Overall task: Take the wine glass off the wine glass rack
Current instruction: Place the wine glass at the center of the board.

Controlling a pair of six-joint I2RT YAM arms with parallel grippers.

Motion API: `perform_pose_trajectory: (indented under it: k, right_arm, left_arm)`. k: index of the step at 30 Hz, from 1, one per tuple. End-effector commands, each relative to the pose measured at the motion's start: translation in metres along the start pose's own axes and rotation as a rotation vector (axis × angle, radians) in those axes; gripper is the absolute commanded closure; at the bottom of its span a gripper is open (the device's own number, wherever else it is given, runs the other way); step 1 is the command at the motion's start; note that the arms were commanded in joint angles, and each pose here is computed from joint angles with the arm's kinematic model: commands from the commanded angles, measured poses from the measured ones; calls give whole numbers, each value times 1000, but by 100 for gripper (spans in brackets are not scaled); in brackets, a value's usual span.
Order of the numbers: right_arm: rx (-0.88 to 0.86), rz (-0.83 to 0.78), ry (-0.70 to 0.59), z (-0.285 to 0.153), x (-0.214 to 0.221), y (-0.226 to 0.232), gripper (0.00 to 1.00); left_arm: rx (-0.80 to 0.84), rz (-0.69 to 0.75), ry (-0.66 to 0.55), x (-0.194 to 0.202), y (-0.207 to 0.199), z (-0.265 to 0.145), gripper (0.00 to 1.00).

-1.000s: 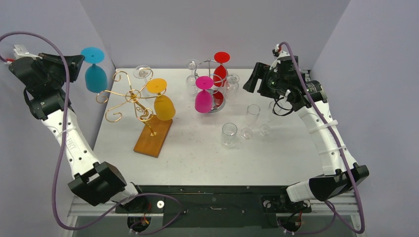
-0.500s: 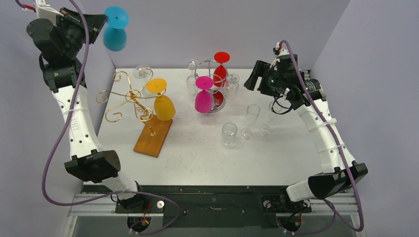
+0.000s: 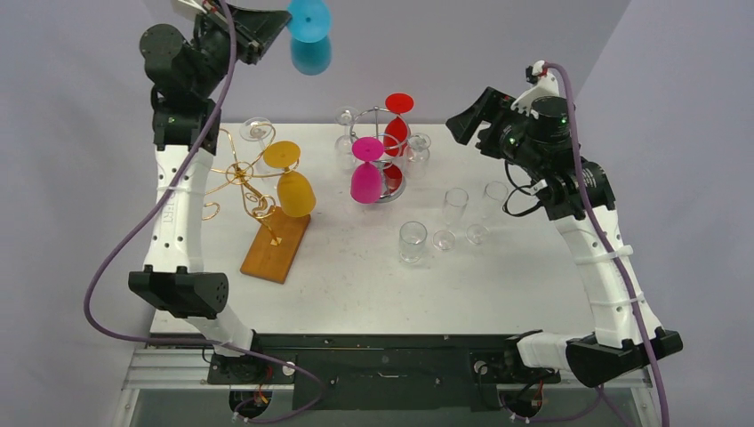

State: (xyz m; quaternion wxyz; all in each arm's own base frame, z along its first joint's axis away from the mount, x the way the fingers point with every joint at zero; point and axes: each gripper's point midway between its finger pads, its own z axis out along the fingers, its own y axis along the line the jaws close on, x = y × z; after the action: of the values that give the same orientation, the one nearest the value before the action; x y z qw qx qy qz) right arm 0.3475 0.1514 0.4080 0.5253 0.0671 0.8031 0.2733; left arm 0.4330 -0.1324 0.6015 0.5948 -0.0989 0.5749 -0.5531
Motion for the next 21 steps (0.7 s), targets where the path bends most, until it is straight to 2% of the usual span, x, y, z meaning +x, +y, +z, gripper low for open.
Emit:
perform_pose_trajectory:
  k: [1,6,11,17,21]
  right_arm:
    - [-157,39,-138,-6,-30,32,21]
    - [-338,70,-247,-12,-52,64,12]
    - [-520,110,-277,-12,-55,86,11]
    - [-699,212,-278,-14,-54,101,9]
    - [-725,234,-277,-16,-55,102,9]
  left_arm:
    - [177,-125,-14,13,-58,0,100]
    - [225,-330,73,52,-63,10,100]
    - [275,-502,142,83,-77,14,100]
    - [320,-640,206,111,-91,13,100]
    - [333,-676,217,120,-100,11,100]
